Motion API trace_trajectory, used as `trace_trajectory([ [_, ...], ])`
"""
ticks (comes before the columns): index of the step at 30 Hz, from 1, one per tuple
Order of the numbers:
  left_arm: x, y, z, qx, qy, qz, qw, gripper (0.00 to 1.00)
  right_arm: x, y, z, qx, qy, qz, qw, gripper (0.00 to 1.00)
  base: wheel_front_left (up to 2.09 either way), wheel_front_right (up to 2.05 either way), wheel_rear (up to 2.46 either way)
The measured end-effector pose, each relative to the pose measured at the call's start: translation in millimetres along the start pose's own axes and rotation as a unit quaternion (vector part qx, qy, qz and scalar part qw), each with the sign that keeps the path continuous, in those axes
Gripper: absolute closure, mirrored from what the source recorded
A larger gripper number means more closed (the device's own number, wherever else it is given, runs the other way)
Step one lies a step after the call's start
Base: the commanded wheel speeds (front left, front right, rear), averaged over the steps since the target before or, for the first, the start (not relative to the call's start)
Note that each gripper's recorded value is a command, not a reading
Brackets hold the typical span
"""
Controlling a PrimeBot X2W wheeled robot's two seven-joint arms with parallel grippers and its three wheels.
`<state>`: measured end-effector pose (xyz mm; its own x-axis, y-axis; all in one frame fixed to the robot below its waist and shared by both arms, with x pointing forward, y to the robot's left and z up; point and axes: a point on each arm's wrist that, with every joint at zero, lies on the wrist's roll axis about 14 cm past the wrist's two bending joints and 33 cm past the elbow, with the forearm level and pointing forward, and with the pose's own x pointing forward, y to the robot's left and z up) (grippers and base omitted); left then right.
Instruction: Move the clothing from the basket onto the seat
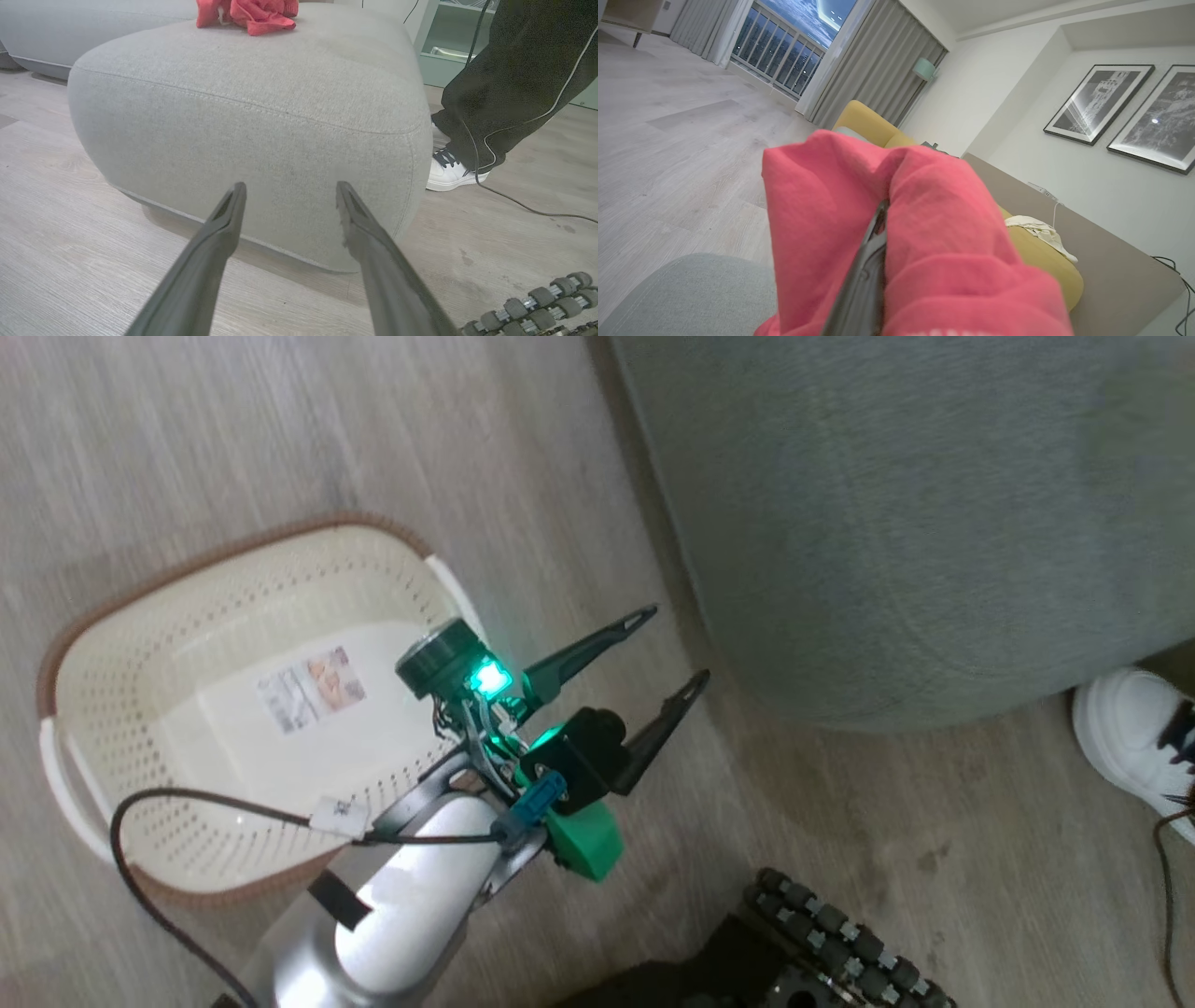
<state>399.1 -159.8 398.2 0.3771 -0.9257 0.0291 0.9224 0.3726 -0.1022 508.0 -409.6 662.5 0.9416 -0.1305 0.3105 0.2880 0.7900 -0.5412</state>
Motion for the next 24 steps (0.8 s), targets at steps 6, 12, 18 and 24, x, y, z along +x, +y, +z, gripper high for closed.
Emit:
trace_trajectory([
  [6, -9, 27, -24, -0.006, 0.018, 0.039, 0.999, 0.00, 32, 15, -51, 0.027, 0.050, -0.008, 0.998, 1.00, 0.00, 0.00, 0.00],
  [12, -21, 41, -41, -0.014, 0.034, 0.070, 0.997, 0.00, 35, 34, -119, 0.086, 0.137, -0.031, 0.986, 1.00, 0.00, 0.00, 0.00],
  [18, -34, 62, -58, -0.024, 0.049, 0.110, 0.993, 0.00, 8, 75, -194, 0.104, 0.258, -0.021, 0.960, 1.00, 0.00, 0.00, 0.00],
  [24, -39, 77, -68, -0.024, 0.054, 0.132, 0.989, 0.00, 10, 92, -221, 0.129, 0.294, -0.036, 0.946, 1.00, 0.00, 0.00, 0.00],
])
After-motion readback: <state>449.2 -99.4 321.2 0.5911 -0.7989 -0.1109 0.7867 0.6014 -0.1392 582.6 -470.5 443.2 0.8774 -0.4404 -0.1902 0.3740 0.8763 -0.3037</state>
